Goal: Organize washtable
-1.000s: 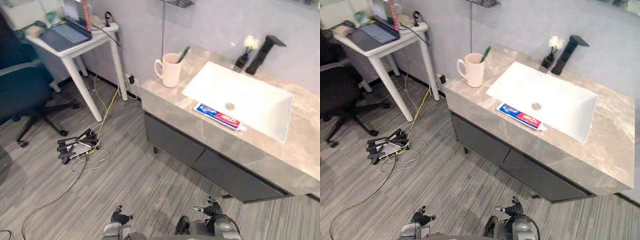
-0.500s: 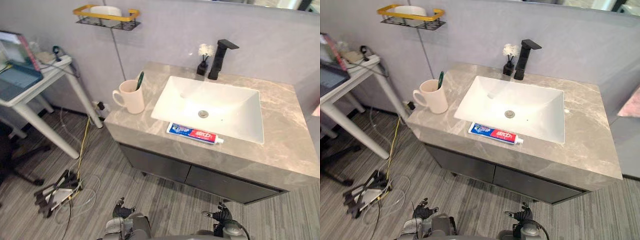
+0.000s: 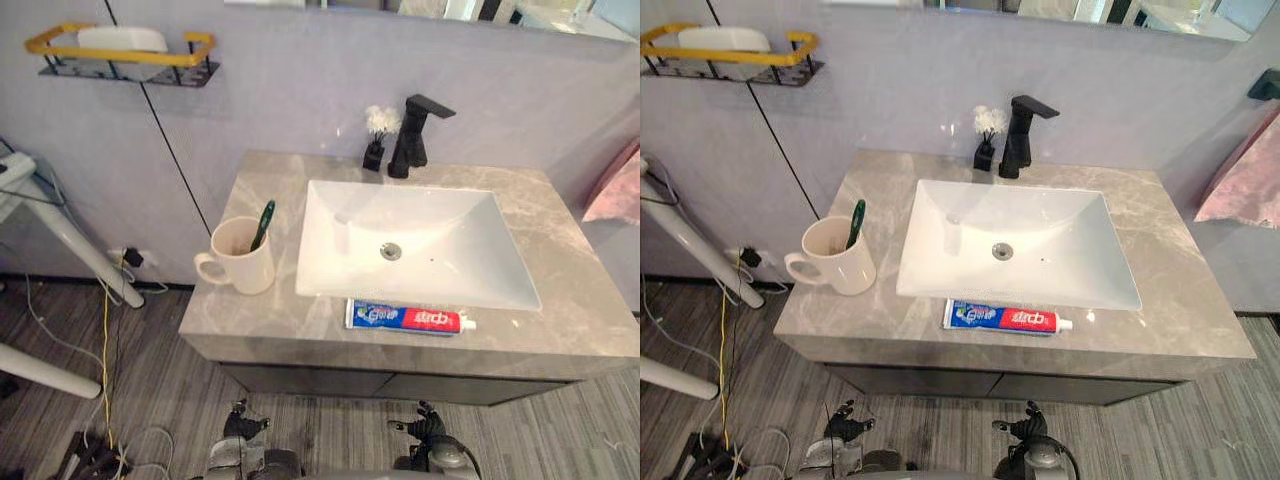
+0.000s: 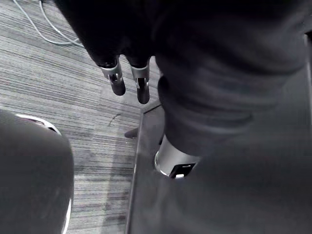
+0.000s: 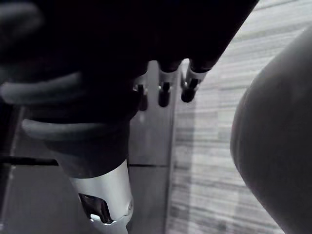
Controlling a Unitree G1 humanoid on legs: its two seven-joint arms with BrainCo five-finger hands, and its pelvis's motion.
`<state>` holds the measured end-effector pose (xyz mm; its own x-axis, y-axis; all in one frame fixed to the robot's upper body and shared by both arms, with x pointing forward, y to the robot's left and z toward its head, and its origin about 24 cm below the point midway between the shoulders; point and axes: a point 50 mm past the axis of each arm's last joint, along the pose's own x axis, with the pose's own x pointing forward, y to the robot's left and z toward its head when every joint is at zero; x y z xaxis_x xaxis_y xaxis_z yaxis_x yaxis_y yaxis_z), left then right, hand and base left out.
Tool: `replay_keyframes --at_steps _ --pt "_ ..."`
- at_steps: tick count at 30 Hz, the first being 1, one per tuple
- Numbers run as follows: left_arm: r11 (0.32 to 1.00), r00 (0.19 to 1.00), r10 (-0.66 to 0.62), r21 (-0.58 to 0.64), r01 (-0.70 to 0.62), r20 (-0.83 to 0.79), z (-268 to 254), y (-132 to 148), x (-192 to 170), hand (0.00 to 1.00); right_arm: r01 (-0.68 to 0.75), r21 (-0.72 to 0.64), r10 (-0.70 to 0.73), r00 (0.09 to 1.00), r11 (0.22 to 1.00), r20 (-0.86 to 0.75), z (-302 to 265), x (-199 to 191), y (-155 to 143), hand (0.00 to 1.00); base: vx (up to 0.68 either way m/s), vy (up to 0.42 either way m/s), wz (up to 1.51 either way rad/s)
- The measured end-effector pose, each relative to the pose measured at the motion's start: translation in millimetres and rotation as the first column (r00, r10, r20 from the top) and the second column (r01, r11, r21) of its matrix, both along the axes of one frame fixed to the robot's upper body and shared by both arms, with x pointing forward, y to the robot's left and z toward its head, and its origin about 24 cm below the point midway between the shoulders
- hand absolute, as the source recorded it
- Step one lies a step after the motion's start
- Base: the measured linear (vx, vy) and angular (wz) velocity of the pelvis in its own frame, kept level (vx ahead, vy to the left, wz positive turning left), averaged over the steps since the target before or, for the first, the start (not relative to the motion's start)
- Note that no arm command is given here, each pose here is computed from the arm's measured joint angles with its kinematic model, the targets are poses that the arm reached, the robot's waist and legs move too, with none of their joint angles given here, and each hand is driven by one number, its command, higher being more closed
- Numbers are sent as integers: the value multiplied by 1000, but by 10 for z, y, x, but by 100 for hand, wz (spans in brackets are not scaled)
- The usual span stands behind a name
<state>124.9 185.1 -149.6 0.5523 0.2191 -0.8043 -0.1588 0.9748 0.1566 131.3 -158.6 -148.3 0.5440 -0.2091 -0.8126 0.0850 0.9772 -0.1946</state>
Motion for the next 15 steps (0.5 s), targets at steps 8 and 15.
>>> replay_keyframes --at_steps 8,15 --pt "999 998 38 -22 -39 -42 -57 -79 -131 0 57 -10 -58 998 998 -29 -32 -111 -144 0 72 -91 7" --pt "996 995 88 -25 -89 -53 -70 -32 -196 0 129 20 -127 990 991 -66 -81 -217 -169 0 -20 1 8"
